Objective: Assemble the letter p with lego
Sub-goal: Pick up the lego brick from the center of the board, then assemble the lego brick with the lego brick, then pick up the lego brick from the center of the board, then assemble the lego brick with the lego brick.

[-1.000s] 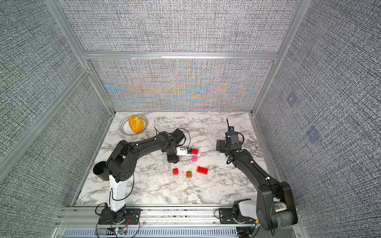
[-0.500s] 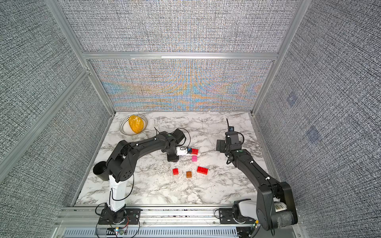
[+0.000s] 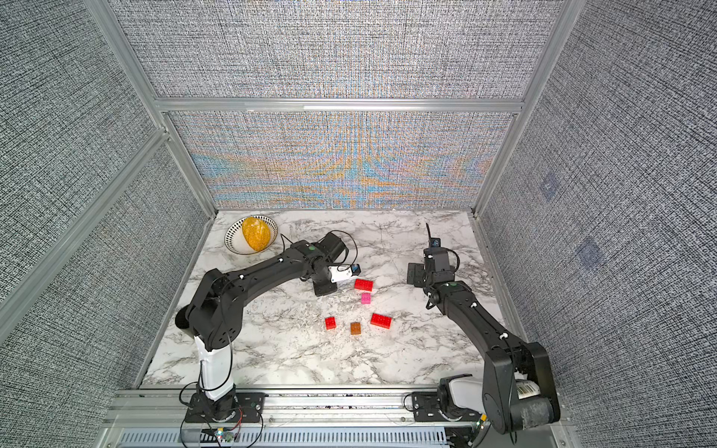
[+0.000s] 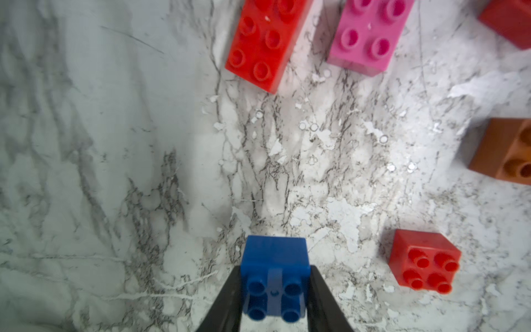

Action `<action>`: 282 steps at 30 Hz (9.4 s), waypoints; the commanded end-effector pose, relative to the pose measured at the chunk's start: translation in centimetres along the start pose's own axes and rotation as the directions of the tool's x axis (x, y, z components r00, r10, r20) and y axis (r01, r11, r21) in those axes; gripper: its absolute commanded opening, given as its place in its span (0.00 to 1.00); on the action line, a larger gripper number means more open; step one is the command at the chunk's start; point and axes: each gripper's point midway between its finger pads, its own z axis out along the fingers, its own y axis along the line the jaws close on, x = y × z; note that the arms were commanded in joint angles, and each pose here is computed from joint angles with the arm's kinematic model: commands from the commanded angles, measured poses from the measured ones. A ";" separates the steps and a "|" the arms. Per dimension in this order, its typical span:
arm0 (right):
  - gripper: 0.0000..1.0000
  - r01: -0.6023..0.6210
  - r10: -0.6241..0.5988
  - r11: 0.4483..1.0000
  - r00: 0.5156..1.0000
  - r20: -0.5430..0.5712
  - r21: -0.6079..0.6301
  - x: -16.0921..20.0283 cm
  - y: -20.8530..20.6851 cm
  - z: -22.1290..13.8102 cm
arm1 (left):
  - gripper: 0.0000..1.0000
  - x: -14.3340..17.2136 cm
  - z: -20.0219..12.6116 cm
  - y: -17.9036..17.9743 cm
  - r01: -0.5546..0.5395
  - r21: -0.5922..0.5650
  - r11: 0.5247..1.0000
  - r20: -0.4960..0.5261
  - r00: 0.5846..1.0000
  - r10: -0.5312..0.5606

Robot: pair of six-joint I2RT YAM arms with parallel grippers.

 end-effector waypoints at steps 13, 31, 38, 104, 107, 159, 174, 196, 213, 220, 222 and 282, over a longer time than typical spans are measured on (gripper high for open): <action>0.98 -0.003 0.003 1.000 1.000 0.005 0.002 -0.4 -0.1 -0.3 | 0.24 0.5 -3.6 -5.7 0.019 0.058 0.998 -0.073 0.997 -0.015; 0.98 -0.006 0.006 1.000 1.000 -0.002 0.014 -0.3 -0.3 -0.2 | 0.24 0.6 -0.9 -9.7 0.025 0.054 0.998 -0.053 0.998 -0.022; 0.98 -0.008 0.008 1.000 1.000 -0.003 0.013 -0.4 -0.3 -0.2 | 0.24 1.1 0.2 -10.5 0.026 0.083 0.996 -0.068 0.997 -0.020; 0.98 -0.009 0.009 1.000 1.000 -0.012 -0.005 -0.1 0.0 -0.1 | 0.21 2.1 3.4 -12.2 0.035 0.151 0.988 -0.045 0.999 -0.028; 0.98 -0.008 0.008 1.000 1.000 -0.012 -0.004 -0.1 0.0 -0.1 | 0.22 1.3 3.2 -12.1 0.008 0.152 0.988 -0.016 1.000 -0.006; 0.94 0.659 -0.781 0.586 0.615 -0.110 -0.473 9.5 14.7 -7.1 | 0.99 1.5 -15.2 -2.4 0.645 0.119 0.754 0.671 0.508 -0.540; 0.72 0.708 -0.869 0.488 0.449 -0.207 -0.511 14.2 14.5 -4.7 | 1.00 3.2 -19.2 -1.4 0.724 0.127 0.678 0.747 0.380 -0.545; 0.57 0.719 -0.910 0.414 0.345 -0.230 -0.559 16.8 14.4 -4.5 | 1.00 3.7 -18.0 -1.4 0.729 0.091 0.678 0.721 0.421 -0.550; 0.34 0.718 -0.912 0.409 0.336 -0.233 -0.564 17.1 14.5 -4.1 | 1.00 3.7 -17.6 -1.4 0.720 0.076 0.689 0.714 0.443 -0.542; 0.00 0.721 -0.911 0.409 0.358 -0.204 -0.560 16.0 15.0 -4.6 | 0.94 4.1 -16.2 -1.9 0.726 0.094 0.681 0.699 0.439 -0.564; 0.00 0.726 -0.908 0.412 0.379 -0.179 -0.550 15.0 15.4 -5.1 | 0.90 4.3 -15.6 -2.3 0.731 0.118 0.672 0.695 0.422 -0.582; 0.00 0.810 -0.920 -0.356 -0.215 0.329 -0.466 14.0 26.3 -8.4 | 0.72 16.2 -14.8 -2.3 0.956 0.069 0.287 0.740 0.144 -0.657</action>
